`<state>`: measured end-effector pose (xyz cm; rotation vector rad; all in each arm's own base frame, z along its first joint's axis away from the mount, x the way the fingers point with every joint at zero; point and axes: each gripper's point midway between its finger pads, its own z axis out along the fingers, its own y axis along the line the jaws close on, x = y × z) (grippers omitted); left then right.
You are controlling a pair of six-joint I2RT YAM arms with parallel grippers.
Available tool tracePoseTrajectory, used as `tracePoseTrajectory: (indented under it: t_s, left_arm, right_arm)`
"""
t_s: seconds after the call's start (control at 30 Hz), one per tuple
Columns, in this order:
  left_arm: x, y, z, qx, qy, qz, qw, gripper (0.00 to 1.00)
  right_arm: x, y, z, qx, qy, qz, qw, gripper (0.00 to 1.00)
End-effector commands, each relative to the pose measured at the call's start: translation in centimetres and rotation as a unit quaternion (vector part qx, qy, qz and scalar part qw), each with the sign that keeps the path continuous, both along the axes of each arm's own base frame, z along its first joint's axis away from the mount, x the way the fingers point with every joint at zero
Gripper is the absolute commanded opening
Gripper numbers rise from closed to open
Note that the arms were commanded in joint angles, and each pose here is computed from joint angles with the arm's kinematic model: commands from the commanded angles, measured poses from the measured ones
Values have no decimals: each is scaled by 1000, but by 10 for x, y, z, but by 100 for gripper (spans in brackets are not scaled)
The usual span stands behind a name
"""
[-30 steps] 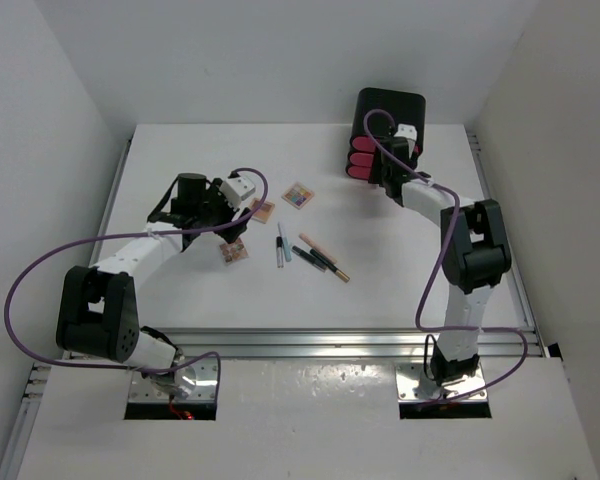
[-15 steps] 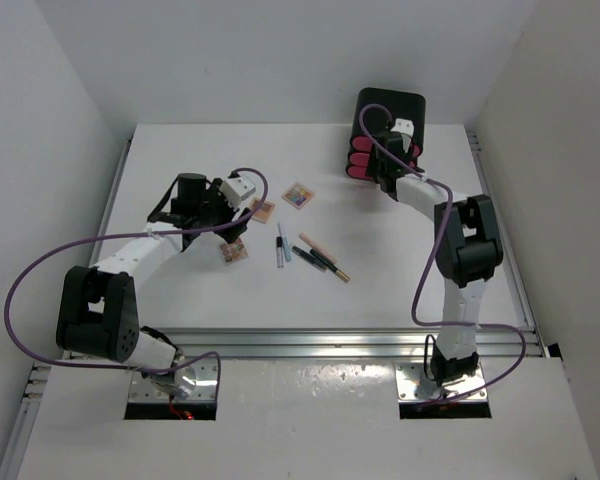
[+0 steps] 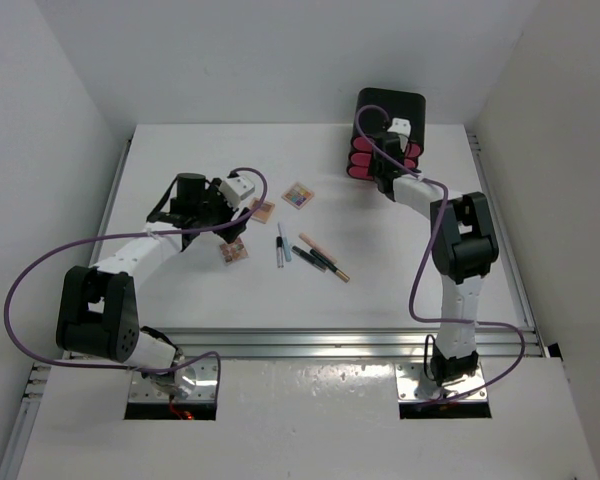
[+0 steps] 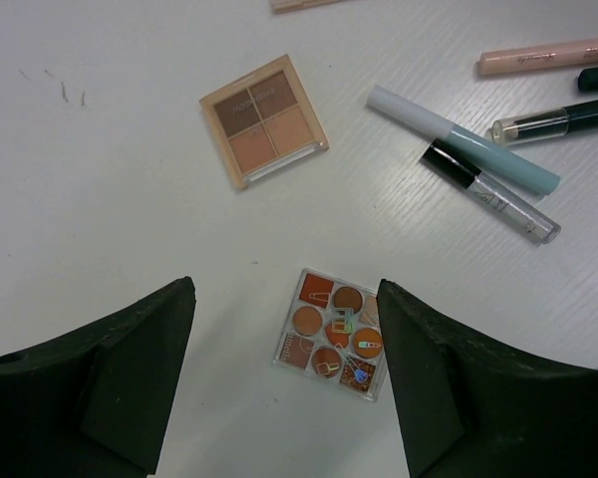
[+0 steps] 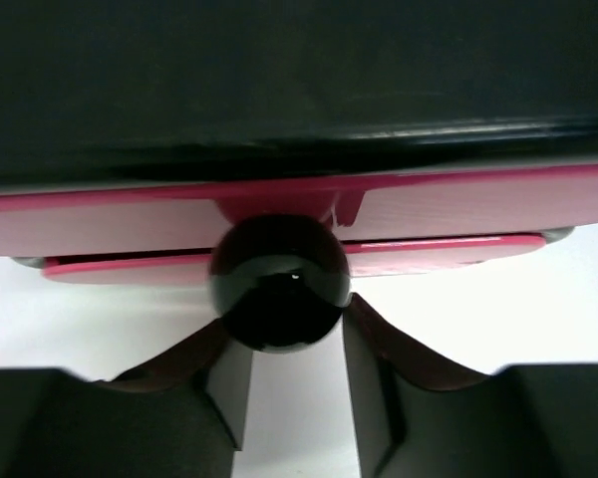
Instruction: Organize the makeup
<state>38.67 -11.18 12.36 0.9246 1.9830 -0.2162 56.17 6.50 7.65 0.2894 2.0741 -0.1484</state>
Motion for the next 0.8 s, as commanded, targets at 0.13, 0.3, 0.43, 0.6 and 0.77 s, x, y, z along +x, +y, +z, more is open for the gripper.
tracePoseTrajectory:
  t_s: [0.13,0.3,0.43,0.6,0.77]
  left_arm:
    - [0,6,9,-3,-15,5,1000,79]
    - [-2,6,8,-2,-10,5,1000,79]
    - [-2,6,8,-2,-10,5,1000,79]
    - [-4,6,4,-4,-4,8,1000,79]
    - [-6,6,-3,-3,5,8,1000,79]
  right_arm:
    - [15,-6,17,-17,-45,-7,999,23]
    - [-2,-4,12,-24,-35,3,999,0]
    - [-23,5,8,-24,-27,21,999,0]
    - [-66,18,-2,-19,-11,45,999,0]
    - [-101,29,-3,-20,-4,57,998,0]
